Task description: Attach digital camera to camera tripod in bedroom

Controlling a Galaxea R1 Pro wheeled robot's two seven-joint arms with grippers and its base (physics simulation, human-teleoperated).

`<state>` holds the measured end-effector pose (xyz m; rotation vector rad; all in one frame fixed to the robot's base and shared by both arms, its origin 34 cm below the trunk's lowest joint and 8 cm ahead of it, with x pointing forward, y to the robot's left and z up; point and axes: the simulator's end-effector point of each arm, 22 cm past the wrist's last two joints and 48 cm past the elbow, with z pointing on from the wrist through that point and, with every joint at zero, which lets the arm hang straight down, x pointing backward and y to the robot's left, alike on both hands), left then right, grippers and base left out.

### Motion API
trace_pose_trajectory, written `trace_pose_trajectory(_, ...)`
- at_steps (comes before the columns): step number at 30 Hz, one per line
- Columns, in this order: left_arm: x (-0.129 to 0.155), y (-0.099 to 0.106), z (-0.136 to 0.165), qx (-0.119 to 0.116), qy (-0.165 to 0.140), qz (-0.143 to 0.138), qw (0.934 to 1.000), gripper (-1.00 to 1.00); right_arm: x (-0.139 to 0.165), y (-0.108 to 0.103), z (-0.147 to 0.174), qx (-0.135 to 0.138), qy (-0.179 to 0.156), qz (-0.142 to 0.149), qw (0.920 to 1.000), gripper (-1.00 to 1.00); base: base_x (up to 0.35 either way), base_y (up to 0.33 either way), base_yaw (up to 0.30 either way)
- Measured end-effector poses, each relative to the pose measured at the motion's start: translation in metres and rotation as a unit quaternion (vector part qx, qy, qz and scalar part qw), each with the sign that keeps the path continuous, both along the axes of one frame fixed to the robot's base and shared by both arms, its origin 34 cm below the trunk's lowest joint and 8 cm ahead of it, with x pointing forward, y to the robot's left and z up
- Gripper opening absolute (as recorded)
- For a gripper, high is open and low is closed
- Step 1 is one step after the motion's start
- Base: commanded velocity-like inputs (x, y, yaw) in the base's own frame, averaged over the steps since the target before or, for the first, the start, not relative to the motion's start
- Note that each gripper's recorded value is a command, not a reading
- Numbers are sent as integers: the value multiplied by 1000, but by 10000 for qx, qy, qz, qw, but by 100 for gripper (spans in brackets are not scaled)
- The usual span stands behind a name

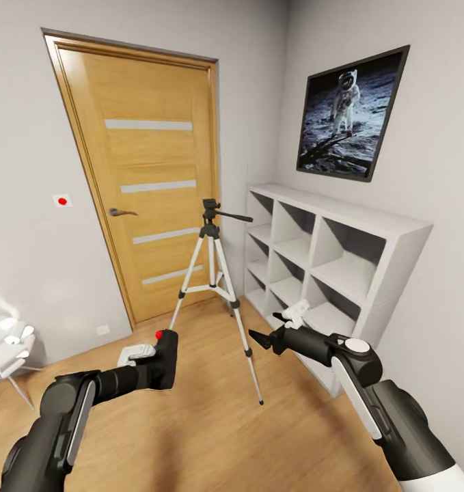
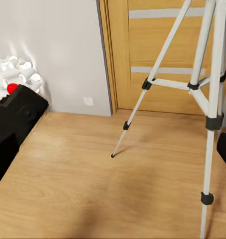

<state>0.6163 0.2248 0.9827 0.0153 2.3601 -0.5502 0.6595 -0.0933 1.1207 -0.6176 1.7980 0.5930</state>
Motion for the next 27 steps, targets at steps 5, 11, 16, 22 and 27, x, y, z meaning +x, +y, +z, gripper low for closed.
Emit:
trace_pose_trajectory(5,-3,9,11,31,17,-3,10000,-100,0,1,1,7,-15,3,10000,100,340,150,0)
trace_pose_trajectory(11,4,18,24,84,-92,-11,9999,-100,0,1,2,4,-27,5,10000,100,340,141,0)
trace_pose_trajectory(16,9,20,33,102,-185,-12,9998,-100,-3,2,12,11,-136,28,9999,100,340,113,0)
trace_pose_trajectory(22,10,22,33,117,-195,2,9997,-100,-6,2,16,18,-178,41,9998,100,340,54,0)
trace_pose_trajectory(27,8,24,30,132,-160,13,9998,-100,-7,3,16,20,-171,49,9998,100,340,15,0)
